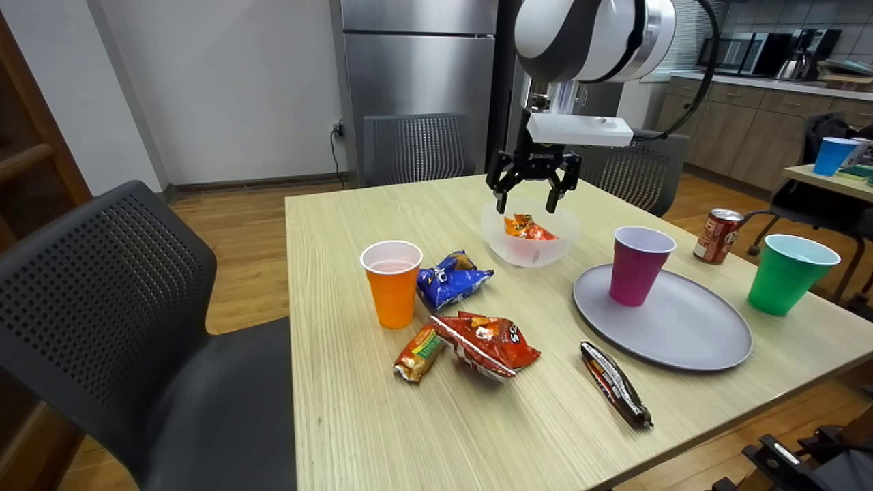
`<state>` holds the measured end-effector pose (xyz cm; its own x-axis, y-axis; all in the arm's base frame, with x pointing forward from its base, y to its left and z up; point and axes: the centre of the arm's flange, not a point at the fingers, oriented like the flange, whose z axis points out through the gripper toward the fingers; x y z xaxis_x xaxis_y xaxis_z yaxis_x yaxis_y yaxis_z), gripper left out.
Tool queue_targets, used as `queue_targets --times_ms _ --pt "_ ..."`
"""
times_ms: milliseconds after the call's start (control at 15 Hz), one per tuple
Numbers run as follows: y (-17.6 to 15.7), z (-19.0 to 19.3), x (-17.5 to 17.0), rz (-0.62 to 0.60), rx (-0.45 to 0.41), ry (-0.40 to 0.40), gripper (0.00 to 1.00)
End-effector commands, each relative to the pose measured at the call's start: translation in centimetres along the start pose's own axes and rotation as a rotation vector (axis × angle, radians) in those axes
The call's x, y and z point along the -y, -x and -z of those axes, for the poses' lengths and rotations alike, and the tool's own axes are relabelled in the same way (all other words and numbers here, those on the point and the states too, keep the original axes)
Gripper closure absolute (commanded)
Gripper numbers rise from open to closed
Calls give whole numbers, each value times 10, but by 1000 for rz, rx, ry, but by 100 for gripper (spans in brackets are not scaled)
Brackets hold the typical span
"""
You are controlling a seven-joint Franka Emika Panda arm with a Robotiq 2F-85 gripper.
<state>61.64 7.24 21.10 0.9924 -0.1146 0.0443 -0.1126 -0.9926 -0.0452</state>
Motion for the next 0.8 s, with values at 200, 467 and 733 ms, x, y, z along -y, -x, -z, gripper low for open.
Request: queue_targets --times_ms 200,467,733 --pt "6 -6 31 -46 -4 -22 0" --pt "9 -13 52 -70 -5 -25 0" --pt "9 -25 76 -120 -37 -38 0"
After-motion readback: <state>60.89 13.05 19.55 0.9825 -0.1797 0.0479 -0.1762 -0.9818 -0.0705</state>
